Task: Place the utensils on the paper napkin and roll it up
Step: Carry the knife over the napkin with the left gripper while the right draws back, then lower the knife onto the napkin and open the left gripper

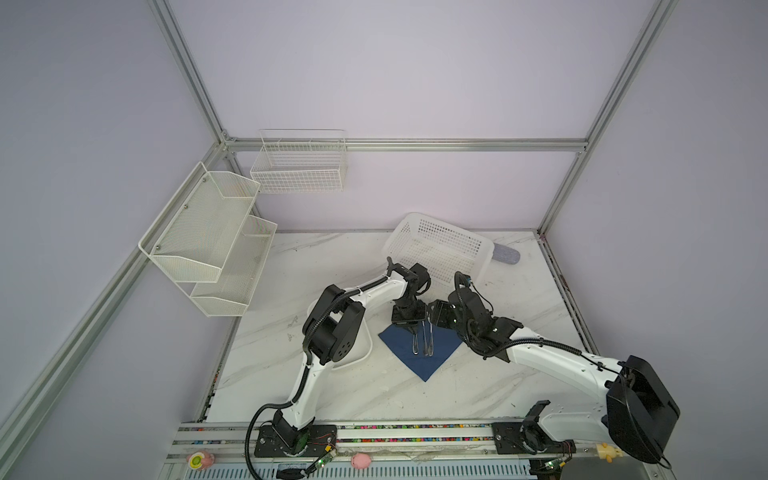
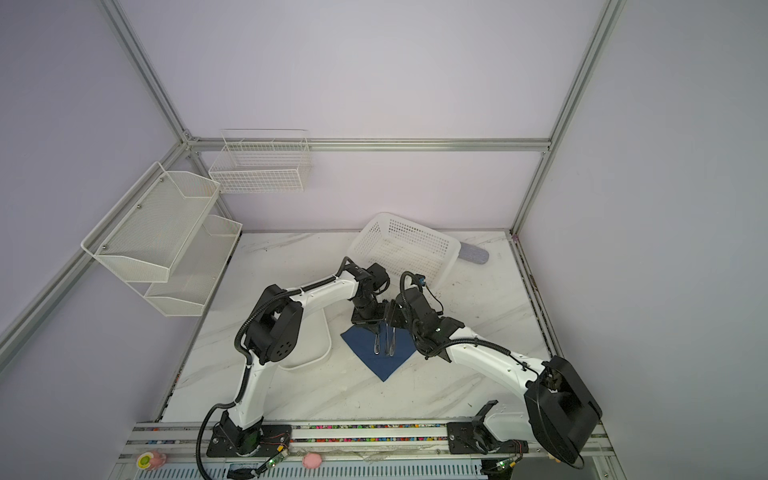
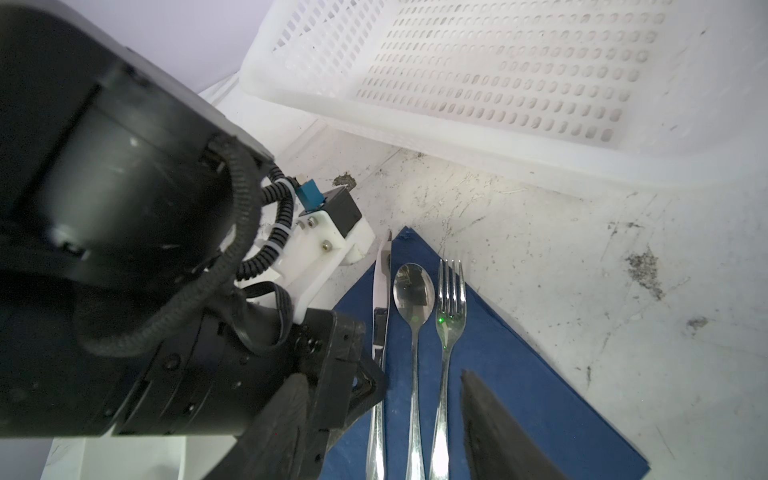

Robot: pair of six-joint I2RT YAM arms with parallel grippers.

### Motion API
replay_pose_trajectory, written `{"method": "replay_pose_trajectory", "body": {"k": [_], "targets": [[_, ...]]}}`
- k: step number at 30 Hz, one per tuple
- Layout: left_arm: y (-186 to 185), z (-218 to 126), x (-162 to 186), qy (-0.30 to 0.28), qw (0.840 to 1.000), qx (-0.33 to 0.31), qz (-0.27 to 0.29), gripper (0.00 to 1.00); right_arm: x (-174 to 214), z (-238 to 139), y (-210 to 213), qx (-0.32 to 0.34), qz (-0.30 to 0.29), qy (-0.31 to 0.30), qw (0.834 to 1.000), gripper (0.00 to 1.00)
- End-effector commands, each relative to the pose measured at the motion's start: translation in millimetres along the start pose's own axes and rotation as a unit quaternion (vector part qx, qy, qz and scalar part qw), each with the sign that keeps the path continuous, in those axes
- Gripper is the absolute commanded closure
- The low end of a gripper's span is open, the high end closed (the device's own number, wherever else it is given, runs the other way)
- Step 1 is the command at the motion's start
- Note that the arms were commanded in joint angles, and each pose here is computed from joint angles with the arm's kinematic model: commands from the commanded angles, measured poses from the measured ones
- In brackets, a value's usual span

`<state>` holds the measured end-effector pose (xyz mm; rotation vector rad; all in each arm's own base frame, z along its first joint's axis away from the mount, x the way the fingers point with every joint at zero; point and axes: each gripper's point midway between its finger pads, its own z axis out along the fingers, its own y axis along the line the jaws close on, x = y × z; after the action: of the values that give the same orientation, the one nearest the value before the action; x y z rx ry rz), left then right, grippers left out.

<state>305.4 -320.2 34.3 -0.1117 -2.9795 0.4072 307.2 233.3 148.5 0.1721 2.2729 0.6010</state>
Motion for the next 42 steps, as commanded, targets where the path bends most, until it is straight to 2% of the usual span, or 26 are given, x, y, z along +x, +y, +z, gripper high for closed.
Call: {"method": "replay_pose_trajectory", "body": {"k": [1,21,25,30,33,42], "targets": [[-6.0,-1.6,-0.1,-0.001,1.000,0.010,-0.003,0.89,-2.7,-1.2,-7.0,0.012,0.006,-0.006,1.000,0.39],[-0.6,-6.3,4.2,-0.006,1.000,0.001,-0.008,0.85,-4.4,-3.4,-6.6,0.012,0.005,-0.009,1.000,0.39],[1.1,-23.6,3.2,-0.034,0.999,-0.004,-0.005,0.82,-9.1,-7.6,-5.0,0.010,0.007,-0.016,1.000,0.39],[0.9,-57.3,1.1,-0.097,0.995,0.002,0.004,0.73,-19.3,-18.0,-2.4,0.006,0.013,-0.032,0.999,0.39],[16.2,-67.6,2.0,-0.131,0.991,-0.020,-0.011,0.68,-20.3,-23.3,-0.9,0.000,0.018,-0.031,0.999,0.39],[55.4,-55.9,27.7,-0.134,0.988,-0.056,-0.053,0.68,-5.8,-38.4,5.9,-0.039,0.034,0.005,0.999,0.39]]}}
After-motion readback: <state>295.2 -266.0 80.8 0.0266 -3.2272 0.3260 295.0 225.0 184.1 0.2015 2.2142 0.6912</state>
